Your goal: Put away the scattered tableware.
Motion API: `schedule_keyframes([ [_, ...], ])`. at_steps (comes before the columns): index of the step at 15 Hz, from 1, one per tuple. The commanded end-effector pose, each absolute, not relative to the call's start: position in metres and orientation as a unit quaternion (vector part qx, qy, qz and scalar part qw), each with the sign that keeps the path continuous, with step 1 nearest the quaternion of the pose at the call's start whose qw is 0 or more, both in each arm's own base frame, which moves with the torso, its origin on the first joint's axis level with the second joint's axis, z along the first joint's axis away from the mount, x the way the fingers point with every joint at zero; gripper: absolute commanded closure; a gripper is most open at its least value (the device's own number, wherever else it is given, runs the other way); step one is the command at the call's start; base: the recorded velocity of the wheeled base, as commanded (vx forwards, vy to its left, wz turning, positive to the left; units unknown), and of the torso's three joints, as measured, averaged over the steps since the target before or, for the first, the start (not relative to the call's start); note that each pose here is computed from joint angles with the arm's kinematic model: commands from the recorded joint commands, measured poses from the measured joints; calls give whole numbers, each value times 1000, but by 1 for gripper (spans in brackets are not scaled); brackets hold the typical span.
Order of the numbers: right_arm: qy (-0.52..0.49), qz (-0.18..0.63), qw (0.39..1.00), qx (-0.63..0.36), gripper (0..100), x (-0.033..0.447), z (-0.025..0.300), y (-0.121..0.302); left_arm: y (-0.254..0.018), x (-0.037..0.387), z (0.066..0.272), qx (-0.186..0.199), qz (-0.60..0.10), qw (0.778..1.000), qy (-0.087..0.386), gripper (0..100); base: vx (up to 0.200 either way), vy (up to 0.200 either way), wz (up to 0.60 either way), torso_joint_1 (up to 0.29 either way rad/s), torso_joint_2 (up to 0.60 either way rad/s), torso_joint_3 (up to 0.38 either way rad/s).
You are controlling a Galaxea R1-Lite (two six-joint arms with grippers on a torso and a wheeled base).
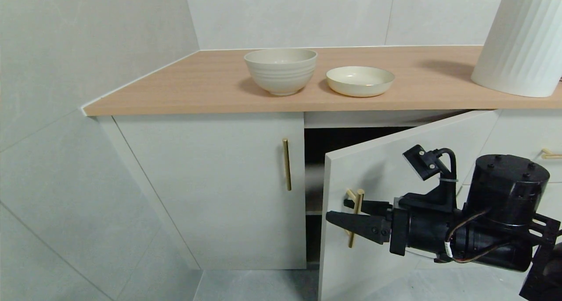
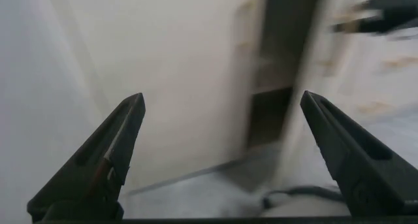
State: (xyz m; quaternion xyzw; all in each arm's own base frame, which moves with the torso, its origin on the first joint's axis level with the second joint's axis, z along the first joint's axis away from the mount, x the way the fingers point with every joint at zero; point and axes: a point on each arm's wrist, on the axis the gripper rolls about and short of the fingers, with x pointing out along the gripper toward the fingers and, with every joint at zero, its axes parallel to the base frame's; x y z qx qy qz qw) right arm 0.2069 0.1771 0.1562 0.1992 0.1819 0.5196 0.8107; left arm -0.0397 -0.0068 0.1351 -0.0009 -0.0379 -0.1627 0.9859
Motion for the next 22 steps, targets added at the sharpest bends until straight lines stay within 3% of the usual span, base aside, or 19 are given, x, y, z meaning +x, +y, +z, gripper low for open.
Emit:
schedule_keyframes([
  [1, 181, 521, 810, 199, 0, 206, 157, 177, -11, -4, 200, -13, -268, 963, 39, 0, 0, 0, 0, 0, 0, 0],
  [3, 182, 524, 808, 199, 0, 205, 157, 179, -14, 37, 218, -7, -331, 939, 96, 0, 0, 0, 0, 0, 0, 0],
  [4, 182, 526, 807, 198, 0, 204, 157, 180, -17, 59, 220, 18, -360, 926, 114, 0, 0, 0, 0, 0, 0, 0],
  [6, 184, 527, 806, 198, 0, 204, 156, 180, -29, 102, 218, 26, -405, 903, 141, 0, 0, 0, 0, 0, 0, 0],
  [8, 183, 527, 806, 198, 0, 204, 157, 180, -39, 128, 211, 13, -423, 892, 160, 0, 0, 0, 0, 0, 0, 0],
  [11, 180, 530, 807, 187, 0, 202, 155, 180, -66, 178, 178, -42, -450, 863, 226, 0, 0, 0, 0, 0, 0, 0],
  [13, 183, 529, 807, 186, 0, 203, 153, 181, -74, 193, 161, -61, -450, 860, 232, 0, 0, 0, 0, 0, 0, 0],
  [16, 182, 530, 807, 186, 0, 202, 154, 181, -85, 195, 154, -95, -459, 851, 238, 0, 0, 0, 0, 0, 0, 0],
  [21, 183, 530, 807, 186, 0, 203, 153, 181, -85, 193, 153, -92, -449, 857, 236, 0, 0, 0, 0, 0, 0, 0],
  [22, 184, 530, 807, 186, 0, 203, 153, 181, -85, 192, 153, -92, -451, 856, 235, 100, 0, 0, 0, 0, 0, 0],
])
